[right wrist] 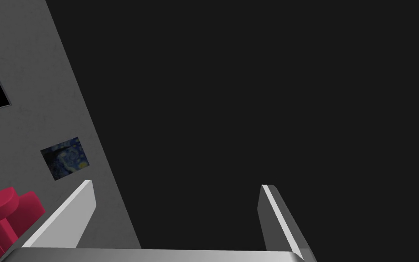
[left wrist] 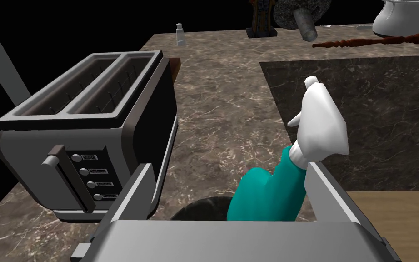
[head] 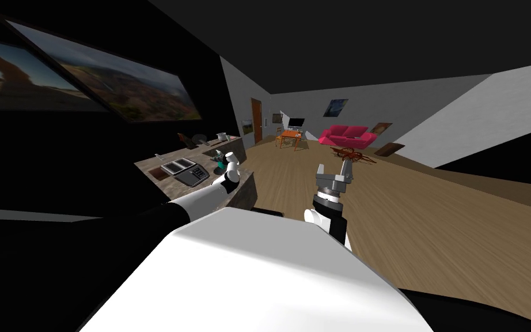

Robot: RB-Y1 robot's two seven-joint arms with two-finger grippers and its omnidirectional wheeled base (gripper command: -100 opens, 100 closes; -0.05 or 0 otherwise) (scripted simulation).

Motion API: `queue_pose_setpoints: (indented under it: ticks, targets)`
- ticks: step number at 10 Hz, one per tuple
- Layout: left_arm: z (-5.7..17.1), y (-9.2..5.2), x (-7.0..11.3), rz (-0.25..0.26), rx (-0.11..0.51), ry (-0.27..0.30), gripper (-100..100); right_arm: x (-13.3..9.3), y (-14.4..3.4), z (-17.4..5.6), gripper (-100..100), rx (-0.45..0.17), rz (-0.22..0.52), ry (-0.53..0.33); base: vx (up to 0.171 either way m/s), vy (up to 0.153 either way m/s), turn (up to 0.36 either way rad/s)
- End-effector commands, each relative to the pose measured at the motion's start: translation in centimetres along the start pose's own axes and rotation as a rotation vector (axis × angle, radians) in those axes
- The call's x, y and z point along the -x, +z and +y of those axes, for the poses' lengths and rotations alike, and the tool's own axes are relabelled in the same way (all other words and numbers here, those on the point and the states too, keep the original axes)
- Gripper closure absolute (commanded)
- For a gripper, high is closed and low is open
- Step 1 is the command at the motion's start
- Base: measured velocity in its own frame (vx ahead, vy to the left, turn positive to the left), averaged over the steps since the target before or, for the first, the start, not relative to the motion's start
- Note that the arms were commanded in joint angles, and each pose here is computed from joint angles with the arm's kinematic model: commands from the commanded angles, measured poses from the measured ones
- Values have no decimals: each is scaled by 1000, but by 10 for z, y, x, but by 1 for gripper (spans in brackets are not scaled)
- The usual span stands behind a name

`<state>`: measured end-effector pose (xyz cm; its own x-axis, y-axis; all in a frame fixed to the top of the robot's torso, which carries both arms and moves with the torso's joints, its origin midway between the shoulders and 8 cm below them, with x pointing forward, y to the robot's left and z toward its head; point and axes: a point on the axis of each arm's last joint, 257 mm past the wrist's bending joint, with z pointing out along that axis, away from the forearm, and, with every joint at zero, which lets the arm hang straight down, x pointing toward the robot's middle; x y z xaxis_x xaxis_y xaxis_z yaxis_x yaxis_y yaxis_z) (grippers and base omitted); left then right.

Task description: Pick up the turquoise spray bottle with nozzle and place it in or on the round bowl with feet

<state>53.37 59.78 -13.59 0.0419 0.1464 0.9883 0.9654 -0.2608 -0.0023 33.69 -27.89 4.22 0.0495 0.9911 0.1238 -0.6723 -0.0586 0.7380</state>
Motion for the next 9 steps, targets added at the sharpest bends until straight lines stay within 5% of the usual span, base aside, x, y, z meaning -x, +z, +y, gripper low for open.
queue_pose_setpoints:
  ticks: [1,3,4,9]
  targets:
    - [4,-1,-14,2,-4,-1,-100,0,0,0,0,0,0,0,-69,-1,-22]
    - [5,0,-15,2,-4,-2,-100,0,0,0,0,0,0,0,-36,3,-9]
    - [5,0,-16,2,-5,-1,0,0,0,0,0,0,0,0,0,0,0]
    - [5,0,-16,2,-5,-1,0,0,0,0,0,0,0,0,0,0,0]
